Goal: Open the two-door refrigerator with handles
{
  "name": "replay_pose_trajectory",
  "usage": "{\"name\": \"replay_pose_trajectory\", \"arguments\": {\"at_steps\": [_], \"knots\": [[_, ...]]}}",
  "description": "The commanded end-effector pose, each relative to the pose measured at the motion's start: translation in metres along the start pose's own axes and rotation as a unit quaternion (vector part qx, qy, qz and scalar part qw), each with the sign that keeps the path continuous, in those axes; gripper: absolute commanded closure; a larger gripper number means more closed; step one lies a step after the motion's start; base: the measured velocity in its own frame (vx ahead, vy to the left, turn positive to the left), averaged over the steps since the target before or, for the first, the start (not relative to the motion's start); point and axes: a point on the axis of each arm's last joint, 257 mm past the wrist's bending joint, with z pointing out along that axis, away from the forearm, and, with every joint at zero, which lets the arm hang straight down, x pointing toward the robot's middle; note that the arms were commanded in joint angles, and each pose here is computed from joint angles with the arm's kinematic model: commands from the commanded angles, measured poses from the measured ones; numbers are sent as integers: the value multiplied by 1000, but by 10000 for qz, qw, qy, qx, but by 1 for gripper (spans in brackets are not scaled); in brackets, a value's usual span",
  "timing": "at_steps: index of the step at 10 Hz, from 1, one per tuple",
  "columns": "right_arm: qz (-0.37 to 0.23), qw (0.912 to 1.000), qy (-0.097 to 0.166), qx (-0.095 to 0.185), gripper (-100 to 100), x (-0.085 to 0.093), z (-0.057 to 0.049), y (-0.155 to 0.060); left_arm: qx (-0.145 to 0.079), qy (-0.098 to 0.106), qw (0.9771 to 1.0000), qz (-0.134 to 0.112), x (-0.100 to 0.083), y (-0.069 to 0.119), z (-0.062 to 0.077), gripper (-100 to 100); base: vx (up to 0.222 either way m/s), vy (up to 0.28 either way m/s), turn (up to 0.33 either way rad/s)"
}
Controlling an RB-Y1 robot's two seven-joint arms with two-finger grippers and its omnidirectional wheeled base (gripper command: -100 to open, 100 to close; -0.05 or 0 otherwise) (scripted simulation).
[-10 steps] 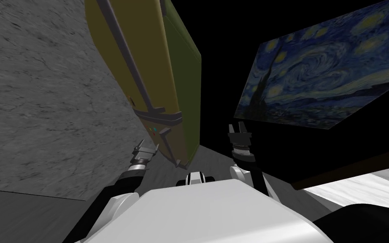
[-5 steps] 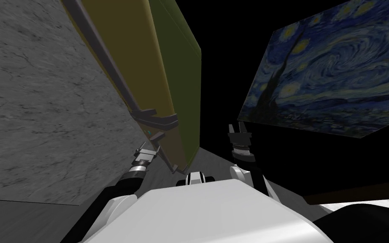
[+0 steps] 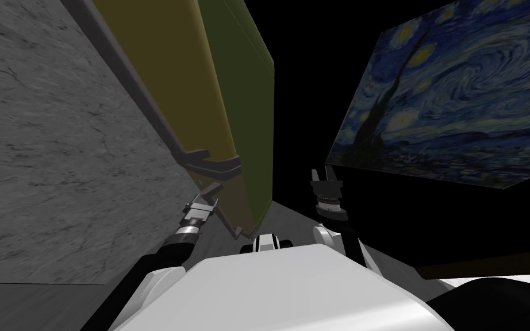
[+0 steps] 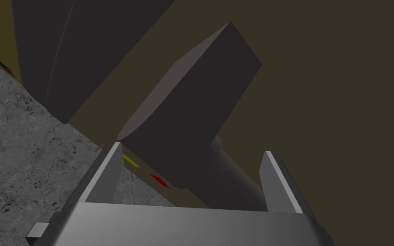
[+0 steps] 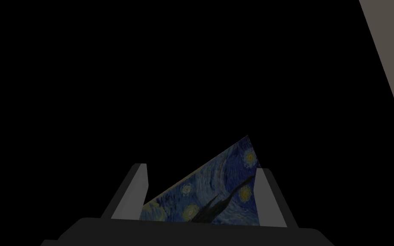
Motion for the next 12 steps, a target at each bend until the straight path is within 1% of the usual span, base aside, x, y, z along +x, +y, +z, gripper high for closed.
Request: {"name": "replay_pose_trajectory", "arguments": {"at_steps": [1, 2, 3, 4, 6, 7, 8, 9, 11, 12], "knots": [[0, 10000, 0, 1, 0, 0, 0, 0, -92, 128, 9999, 42, 7, 3, 1, 100, -178, 241, -102], [-1, 10000, 0, 1, 0, 0, 0, 0, -92, 128, 9999, 42, 7, 3, 1, 100, -172, 229, -71], [-1, 10000, 0, 1, 0, 0, 0, 0, -165, 209, 9996, 41, 12, 7, 2, 100, -164, 266, -106], [-1, 10000, 0, 1, 0, 0, 0, 0, -165, 209, 9996, 41, 12, 7, 2, 100, -136, 238, -74], [-1, 10000, 0, 1, 0, 0, 0, 0, -313, 367, 9988, 38, 20, 14, 2, 100, -170, 283, -139], [-1, 10000, 1, 1, 0, 0, 0, 0, -313, 367, 9988, 38, 20, 14, 2, 100, -199, 282, -80], [-1, 10000, 0, 1, 0, 0, 0, 0, -389, 443, 9983, 37, 25, 17, 2, 100, -234, 303, -115], [-1, 10000, 1, 1, 0, 0, 0, 0, -389, 443, 9983, 37, 25, 17, 2, 100, -193, 218, -57], [-1, 10000, 0, 1, 0, 0, 0, 0, -543, 591, 9968, 33, 33, 24, 2, 100, -214, 274, -145], [-1, 10000, 1, 1, 0, 0, 0, 0, -543, 591, 9968, 33, 33, 24, 2, 100, -191, 258, -77]]}}
